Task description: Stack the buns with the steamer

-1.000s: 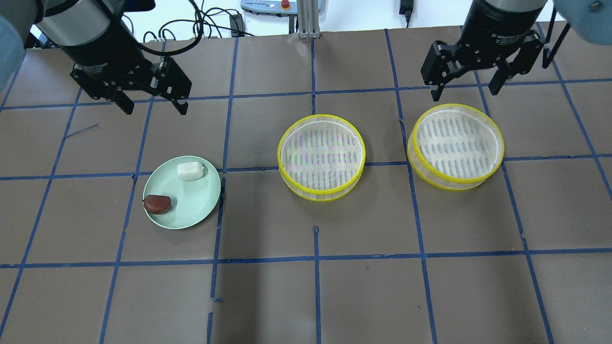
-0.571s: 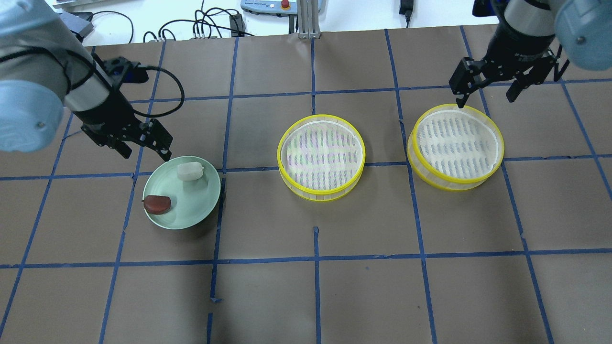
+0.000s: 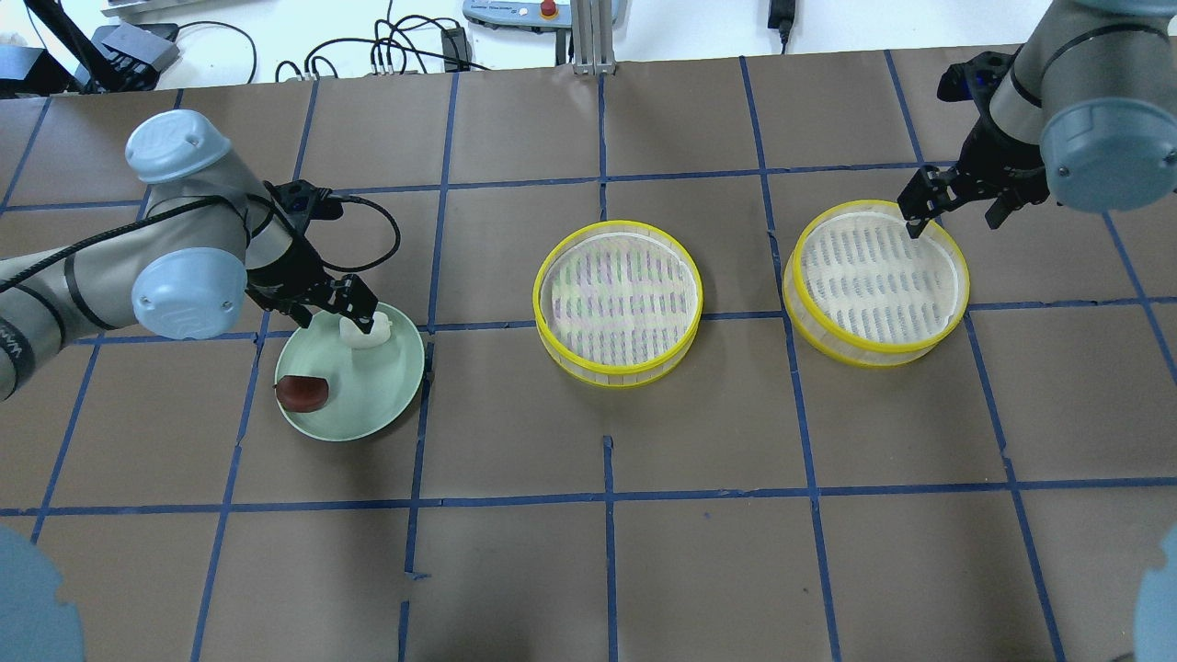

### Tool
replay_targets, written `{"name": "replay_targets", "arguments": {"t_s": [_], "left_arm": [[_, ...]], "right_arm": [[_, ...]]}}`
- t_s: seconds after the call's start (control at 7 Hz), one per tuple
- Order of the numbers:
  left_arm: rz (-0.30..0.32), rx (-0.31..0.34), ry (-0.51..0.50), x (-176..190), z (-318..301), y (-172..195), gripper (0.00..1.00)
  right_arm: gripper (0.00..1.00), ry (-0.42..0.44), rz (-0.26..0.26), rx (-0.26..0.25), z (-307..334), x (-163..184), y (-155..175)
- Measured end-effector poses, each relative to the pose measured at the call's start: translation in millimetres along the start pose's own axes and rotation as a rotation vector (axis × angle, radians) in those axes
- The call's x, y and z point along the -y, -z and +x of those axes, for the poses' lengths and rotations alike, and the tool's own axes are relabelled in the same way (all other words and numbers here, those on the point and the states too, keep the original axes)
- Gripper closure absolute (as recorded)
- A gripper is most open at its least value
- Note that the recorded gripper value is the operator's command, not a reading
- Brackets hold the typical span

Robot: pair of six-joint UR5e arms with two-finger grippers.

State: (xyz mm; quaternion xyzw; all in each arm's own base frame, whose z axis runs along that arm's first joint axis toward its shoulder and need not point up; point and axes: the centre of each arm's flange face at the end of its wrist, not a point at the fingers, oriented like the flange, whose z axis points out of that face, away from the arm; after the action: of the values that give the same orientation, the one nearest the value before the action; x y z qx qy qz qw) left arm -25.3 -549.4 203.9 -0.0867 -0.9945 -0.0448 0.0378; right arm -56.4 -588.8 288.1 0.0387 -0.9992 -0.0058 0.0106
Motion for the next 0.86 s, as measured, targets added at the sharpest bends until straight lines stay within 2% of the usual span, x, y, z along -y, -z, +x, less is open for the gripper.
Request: {"name": "replay_targets", "arguments": {"t_s": [0.14, 0.29, 0.43, 0.57, 0.86], "left_arm": [[-0.003, -0.003, 0.001, 2.5, -0.9, -6.2, 0.81], [-0.004, -0.005, 0.002, 3.2, -1.1, -8.1, 0.9], [-0.003, -0.005, 0.004, 3.6, -1.1, -6.3, 0.95], [-0.007, -0.006, 0.01, 3.5, -0.6, -1.2, 0.94], [-0.023, -0.028, 0.093, 9.0, 10.0, 24.6, 0.94]], "right_arm": [[0.03, 0.023, -0.006, 0.005, 12.8, 2.0, -19.4], [0.16, 0.037, -0.024, 0.015, 18.2, 3.2, -38.4], [0.41, 0.041, -0.044, 0.025, 19.5, 2.7, -53.5], [0.45, 0.042, -0.057, 0.031, 18.9, 0.9, -64.4], [0.95, 0.042, -0.059, 0.024, 20.2, 0.5, -78.1]]}}
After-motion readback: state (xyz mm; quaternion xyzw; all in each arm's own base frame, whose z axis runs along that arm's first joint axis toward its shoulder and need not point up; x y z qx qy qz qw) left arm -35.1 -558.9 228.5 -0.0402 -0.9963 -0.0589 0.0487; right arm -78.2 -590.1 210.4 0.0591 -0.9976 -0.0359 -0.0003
